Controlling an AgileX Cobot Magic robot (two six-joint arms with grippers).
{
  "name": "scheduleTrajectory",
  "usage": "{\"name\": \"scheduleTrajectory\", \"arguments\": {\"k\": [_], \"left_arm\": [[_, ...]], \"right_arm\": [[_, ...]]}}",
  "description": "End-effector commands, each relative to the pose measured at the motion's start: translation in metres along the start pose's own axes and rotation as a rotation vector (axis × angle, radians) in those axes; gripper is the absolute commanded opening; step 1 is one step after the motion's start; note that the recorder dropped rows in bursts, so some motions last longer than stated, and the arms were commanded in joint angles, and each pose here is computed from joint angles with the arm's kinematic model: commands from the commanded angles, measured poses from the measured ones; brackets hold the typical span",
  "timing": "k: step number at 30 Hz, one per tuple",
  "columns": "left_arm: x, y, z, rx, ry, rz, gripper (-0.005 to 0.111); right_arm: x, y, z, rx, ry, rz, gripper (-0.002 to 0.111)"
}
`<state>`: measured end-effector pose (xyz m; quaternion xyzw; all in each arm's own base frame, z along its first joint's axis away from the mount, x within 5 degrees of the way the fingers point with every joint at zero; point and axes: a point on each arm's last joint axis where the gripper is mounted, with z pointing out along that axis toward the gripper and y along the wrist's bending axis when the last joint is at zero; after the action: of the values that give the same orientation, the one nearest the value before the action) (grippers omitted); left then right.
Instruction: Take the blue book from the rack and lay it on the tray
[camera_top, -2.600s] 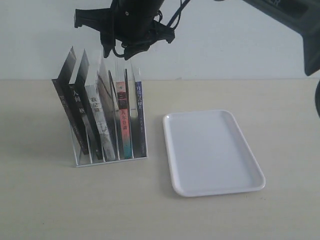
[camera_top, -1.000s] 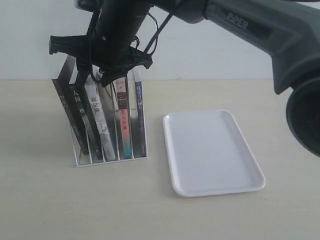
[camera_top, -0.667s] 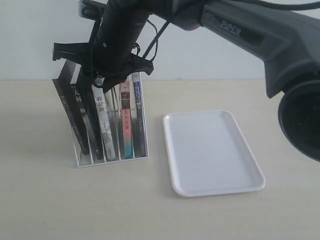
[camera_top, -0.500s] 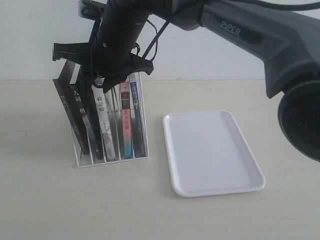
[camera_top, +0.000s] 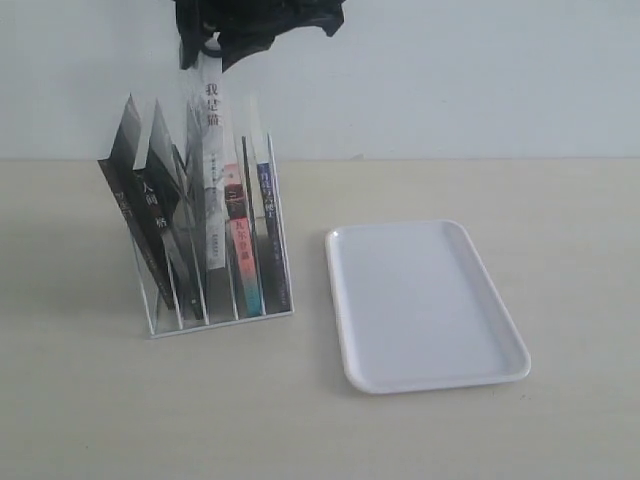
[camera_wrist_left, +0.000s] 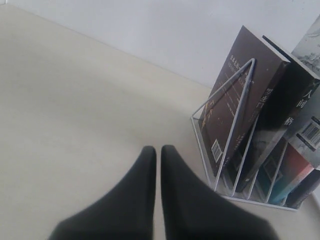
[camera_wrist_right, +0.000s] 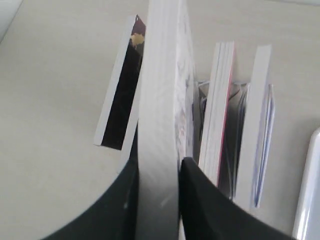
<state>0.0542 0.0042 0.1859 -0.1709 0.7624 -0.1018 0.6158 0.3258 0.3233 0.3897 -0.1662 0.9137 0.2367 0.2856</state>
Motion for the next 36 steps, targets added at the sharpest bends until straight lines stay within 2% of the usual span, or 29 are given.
{"name": "scheduleTrajectory", "arguments": {"k": [1,17,25,36], "left_arm": [[0.000,0.000,0.000,0.002,-0.003,-0.004,0.004],[0.000,0.000,0.000,0.002,-0.004,-0.004,0.004],[0.000,0.000,0.000,0.002,-0.004,-0.004,0.004],[0.000,0.000,0.000,0.002,-0.004,-0.004,0.004]], "right_arm": [[-0.010,0.004,-0.013,-0.033,-0.106,-0.015,0.000],[-0.014,0.005,-0.010,-0.045,-0.146,-0.017,0.000],[-0.007,-0.001,0.029,-0.017,-0.087,-0.012,0.000],[-0.003,-0.007,0.068,-0.014,-0.093,-0.010,0.000]]}}
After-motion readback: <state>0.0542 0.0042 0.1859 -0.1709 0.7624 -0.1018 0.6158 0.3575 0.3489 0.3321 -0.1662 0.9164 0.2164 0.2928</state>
